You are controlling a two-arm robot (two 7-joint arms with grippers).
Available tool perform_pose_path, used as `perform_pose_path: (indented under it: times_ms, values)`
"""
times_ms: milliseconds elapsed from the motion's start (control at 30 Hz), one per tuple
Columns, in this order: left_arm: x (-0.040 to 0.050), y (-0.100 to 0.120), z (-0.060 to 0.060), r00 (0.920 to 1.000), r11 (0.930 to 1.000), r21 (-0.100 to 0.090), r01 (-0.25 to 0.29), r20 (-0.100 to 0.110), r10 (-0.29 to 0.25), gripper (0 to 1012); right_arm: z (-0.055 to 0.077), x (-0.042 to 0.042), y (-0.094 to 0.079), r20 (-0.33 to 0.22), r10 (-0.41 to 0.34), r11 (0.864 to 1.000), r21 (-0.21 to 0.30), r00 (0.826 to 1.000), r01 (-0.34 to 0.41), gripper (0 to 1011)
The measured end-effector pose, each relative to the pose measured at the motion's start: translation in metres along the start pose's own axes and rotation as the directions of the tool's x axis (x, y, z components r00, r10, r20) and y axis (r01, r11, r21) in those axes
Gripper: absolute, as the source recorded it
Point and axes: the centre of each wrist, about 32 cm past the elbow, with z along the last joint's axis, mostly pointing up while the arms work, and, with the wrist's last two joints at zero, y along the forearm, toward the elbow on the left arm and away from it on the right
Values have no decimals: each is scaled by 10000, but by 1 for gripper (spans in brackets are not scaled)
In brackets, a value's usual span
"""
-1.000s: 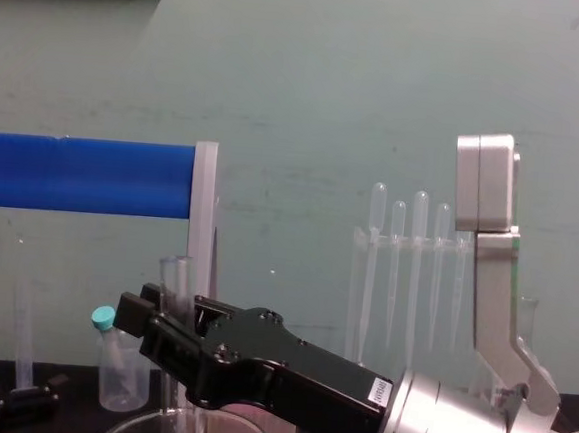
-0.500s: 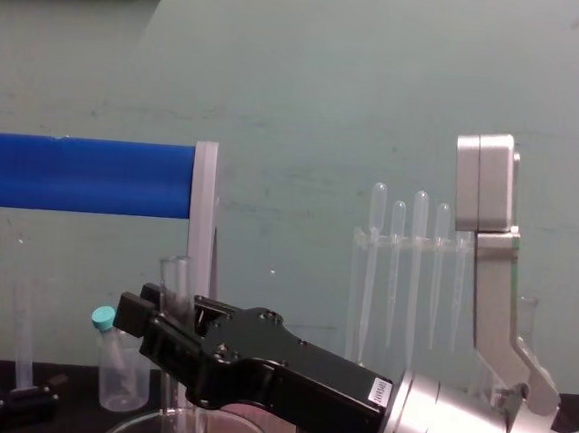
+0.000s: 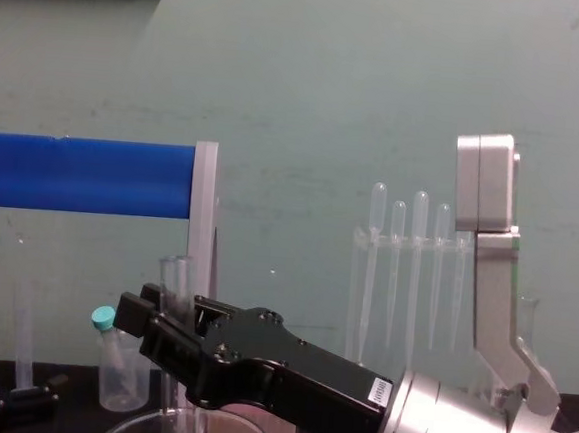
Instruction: Hold the test tube with one hand and immerse one end into the beaker, then return it to the test tube rack.
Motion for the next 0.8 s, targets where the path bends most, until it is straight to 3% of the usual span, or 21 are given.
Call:
perform_pose_path:
  times_ms: [800]
  values:
    - [0,0,0,10000,10000,0,0,0,0,1000,3,2,1,34,17,10000,24,10000,-17,222]
